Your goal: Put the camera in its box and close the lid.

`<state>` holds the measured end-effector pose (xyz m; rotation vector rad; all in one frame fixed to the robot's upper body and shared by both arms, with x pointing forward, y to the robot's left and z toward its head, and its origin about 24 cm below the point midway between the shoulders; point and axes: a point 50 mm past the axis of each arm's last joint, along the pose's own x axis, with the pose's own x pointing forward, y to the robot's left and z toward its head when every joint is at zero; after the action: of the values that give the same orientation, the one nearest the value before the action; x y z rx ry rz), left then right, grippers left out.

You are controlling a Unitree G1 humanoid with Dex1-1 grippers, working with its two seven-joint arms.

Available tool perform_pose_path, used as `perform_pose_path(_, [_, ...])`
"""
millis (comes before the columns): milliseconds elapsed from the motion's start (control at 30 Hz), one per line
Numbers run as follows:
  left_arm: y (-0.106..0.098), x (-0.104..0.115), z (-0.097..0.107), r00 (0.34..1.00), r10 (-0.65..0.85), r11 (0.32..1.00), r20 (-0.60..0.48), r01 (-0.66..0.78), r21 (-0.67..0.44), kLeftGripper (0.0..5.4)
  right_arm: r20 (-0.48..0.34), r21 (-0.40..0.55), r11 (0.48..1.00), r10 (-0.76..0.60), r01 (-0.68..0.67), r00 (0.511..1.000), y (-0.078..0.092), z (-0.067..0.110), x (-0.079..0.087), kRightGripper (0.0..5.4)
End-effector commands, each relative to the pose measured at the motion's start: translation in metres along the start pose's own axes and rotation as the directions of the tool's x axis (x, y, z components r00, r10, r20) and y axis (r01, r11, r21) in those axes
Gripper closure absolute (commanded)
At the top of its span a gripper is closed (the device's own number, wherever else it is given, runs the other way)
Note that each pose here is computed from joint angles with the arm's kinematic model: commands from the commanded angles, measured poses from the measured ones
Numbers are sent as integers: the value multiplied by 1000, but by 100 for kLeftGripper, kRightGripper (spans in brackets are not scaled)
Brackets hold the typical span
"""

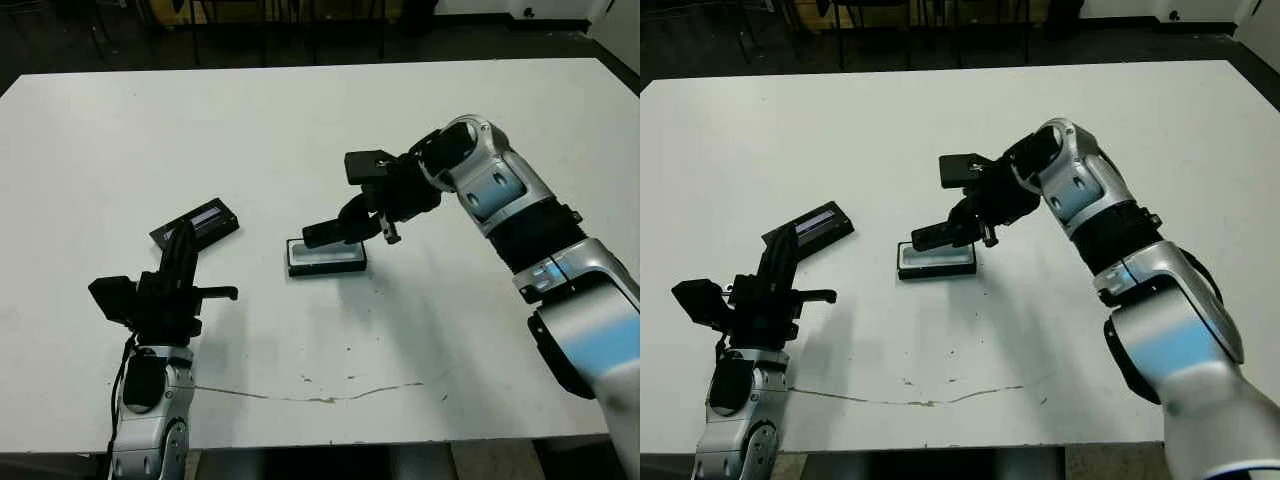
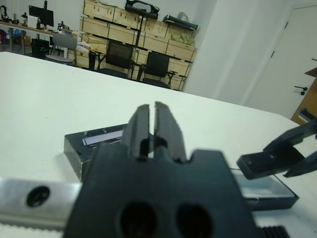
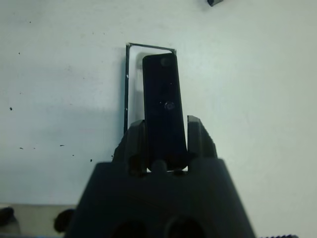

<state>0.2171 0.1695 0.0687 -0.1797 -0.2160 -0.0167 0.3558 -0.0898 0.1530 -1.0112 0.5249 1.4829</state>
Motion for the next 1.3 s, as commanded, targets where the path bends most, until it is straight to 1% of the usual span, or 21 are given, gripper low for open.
perform_pose_path(33, [3, -5, -7, 999, 20, 1000, -35, -19, 16, 540, -10, -15, 1000, 17, -17, 1000, 4, 0, 6, 472])
perform_pose_path(267, [3, -5, -7, 999, 23, 999, -37, -22, 25, 540, -38, -17, 999, 28, -29, 999, 6, 3, 11, 472])
perform_pose_path(500, [2, -5, -8, 999, 26, 1000, -40, -26, 7, 540, -59, -15, 999, 37, -38, 998, 7, 3, 15, 472])
perform_pose_path(600, [2, -6, -8, 999, 26, 1000, -39, -26, 0, 540, -62, -28, 999, 31, -33, 998, 8, 3, 16, 472])
perform_pose_path(767, [2, -6, -9, 999, 24, 1000, -41, -23, 4, 540, -90, -58, 998, 10, -15, 996, 9, 3, 18, 472])
perform_pose_path(833, [1, -6, -9, 999, 25, 1000, -44, -25, 3, 540, -96, -42, 999, 13, -17, 995, 9, 3, 18, 472])
perform_pose_path(900, [1, -6, -9, 999, 21, 1000, -44, -21, 6, 540, -95, -45, 999, 17, -22, 995, 10, 3, 19, 472])
perform_pose_path(1033, [-1, -6, -8, 999, 21, 1000, -41, -20, 1, 540, -80, -81, 996, 28, -34, 996, 12, 4, 21, 472])
perform_pose_path(1133, [-1, -6, -9, 999, 21, 1000, -38, -21, 10, 540, -89, -56, 997, 48, -53, 995, 13, 5, 25, 472])
perform_pose_path(1300, [-2, -6, -8, 999, 26, 1000, -38, -26, 11, 540, -81, -50, 995, 81, -85, 993, 15, 11, 32, 472])
